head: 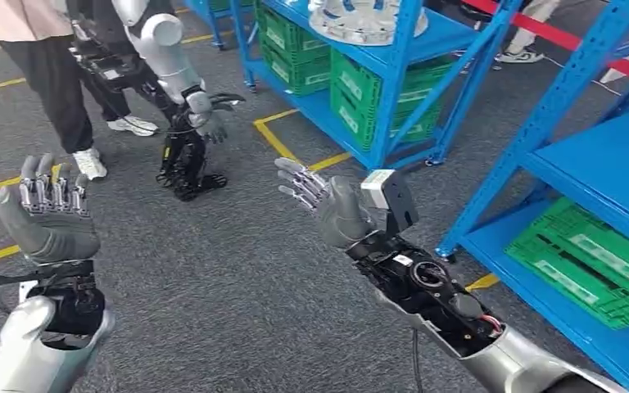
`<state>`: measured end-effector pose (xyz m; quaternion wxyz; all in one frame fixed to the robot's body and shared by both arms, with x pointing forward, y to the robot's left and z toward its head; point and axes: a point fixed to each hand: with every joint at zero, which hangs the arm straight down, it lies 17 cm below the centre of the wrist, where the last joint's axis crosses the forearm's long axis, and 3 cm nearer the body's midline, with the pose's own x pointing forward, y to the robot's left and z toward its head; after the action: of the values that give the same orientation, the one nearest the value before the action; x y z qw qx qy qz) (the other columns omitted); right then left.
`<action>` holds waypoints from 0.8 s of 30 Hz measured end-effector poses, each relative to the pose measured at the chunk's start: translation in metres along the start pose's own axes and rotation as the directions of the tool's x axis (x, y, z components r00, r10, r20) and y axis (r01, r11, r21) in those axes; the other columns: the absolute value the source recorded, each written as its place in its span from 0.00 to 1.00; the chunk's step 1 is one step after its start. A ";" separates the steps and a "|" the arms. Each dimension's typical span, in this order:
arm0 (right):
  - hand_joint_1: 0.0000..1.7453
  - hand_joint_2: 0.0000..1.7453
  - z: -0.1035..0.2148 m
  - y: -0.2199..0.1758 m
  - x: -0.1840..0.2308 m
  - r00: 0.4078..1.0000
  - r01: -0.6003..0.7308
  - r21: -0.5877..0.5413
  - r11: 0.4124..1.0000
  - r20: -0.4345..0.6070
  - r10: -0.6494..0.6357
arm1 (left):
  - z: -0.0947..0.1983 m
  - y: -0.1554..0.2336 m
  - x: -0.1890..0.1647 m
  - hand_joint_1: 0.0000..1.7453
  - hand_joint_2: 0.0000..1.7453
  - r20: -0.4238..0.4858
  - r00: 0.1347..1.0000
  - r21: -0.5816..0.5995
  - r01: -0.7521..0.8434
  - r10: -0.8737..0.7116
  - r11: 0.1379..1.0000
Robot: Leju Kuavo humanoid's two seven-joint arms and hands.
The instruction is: Take the parts from the cabinet and place them on the table.
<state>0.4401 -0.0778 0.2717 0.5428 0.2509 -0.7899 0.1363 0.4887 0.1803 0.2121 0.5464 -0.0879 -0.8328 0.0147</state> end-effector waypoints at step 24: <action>0.00 0.00 0.004 0.000 0.000 1.000 0.019 -0.013 1.000 -0.004 -0.019 | -0.002 -0.002 0.002 0.00 0.00 0.000 1.000 -0.003 -0.007 0.007 1.000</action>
<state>0.4377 -0.0798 0.2700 0.5471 0.2546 -0.7873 0.1266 0.4895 0.1780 0.2146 0.5461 -0.0918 -0.8325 0.0155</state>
